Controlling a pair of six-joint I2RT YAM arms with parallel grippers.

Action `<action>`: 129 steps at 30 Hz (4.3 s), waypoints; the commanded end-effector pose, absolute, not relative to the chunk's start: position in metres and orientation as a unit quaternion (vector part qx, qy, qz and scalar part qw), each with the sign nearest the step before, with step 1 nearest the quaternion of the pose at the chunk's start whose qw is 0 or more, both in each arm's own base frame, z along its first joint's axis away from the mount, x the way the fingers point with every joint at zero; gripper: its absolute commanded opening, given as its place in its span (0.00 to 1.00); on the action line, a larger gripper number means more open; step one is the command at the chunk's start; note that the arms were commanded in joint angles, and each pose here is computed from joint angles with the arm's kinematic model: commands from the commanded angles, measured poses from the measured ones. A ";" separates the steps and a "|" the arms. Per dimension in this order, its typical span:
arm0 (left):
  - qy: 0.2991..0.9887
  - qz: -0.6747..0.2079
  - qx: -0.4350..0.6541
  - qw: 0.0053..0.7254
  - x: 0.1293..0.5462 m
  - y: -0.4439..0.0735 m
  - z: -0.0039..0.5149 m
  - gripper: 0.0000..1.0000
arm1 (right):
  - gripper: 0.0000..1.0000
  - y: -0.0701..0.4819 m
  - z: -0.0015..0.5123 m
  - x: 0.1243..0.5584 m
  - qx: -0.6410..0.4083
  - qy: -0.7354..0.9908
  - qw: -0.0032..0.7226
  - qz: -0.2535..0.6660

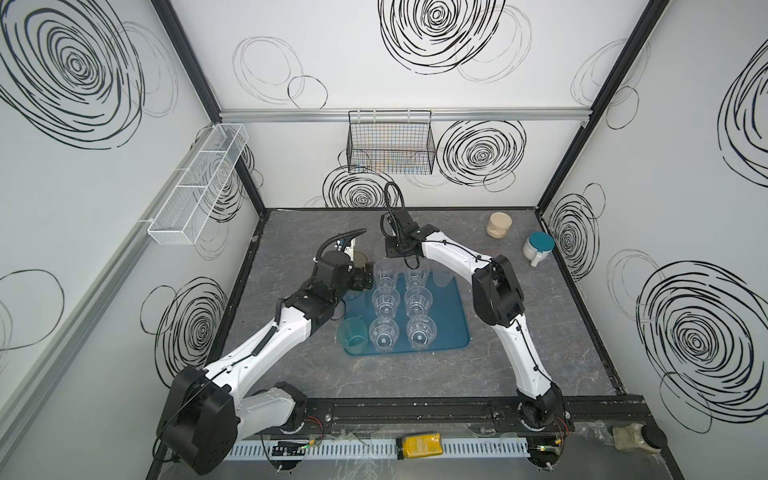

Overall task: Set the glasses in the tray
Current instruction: 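Reach the right gripper to the fallen frosted glass and grasp it, then carry the frosted glass with the right gripper onto the tray and release it, then move the right gripper to the pink glass beyond the tray and grasp it, then carry the pink glass with the right gripper onto the tray's near corner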

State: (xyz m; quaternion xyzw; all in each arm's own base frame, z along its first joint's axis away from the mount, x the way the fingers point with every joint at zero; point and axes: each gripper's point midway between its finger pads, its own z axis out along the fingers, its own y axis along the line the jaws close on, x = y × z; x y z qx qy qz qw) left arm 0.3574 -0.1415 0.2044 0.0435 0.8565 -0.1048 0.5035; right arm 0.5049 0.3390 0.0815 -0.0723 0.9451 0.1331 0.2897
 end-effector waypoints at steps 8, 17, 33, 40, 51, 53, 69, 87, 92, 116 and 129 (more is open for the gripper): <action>0.842 -0.118 0.036 0.525 0.361 -0.145 0.218 0.96 | 0.08 0.330 0.090 0.525 -0.039 0.939 0.313 0.139; 0.837 -0.121 0.036 0.533 0.358 -0.147 0.227 0.96 | 0.03 0.318 0.156 0.529 -0.019 0.921 0.345 0.181; 0.787 -0.121 0.154 0.584 0.319 -0.233 0.290 0.96 | 0.03 0.202 0.261 0.423 0.011 0.901 0.403 0.162; 0.771 -0.183 0.205 0.575 0.287 -0.299 0.276 0.96 | 0.03 0.123 0.221 0.355 0.046 0.918 0.383 0.090; 0.782 -0.222 0.227 0.536 0.261 -0.337 0.257 0.96 | 0.03 0.126 0.138 0.315 0.042 0.947 0.308 0.082; 0.780 -0.217 0.221 0.544 0.261 -0.332 0.262 0.96 | 0.03 0.131 0.125 0.313 0.034 0.953 0.291 0.073; 0.787 -0.204 0.212 0.542 0.274 -0.310 0.240 0.96 | 0.08 0.143 0.083 0.334 0.009 0.970 0.243 0.008; 0.789 -0.217 0.172 0.549 0.300 -0.282 0.243 0.96 | 0.54 0.107 0.182 0.374 0.065 0.941 0.332 0.011; 0.751 -0.202 0.234 0.583 0.291 -0.310 0.251 0.96 | 0.57 0.056 0.208 0.411 0.187 0.902 0.387 0.052; 0.740 -0.221 0.260 0.580 0.284 -0.319 0.228 0.96 | 0.50 -0.010 0.078 0.437 0.314 0.902 0.283 0.093; 0.734 -0.207 0.231 0.604 0.287 -0.295 0.246 0.96 | 0.06 -0.010 0.088 0.427 0.292 0.907 0.296 0.070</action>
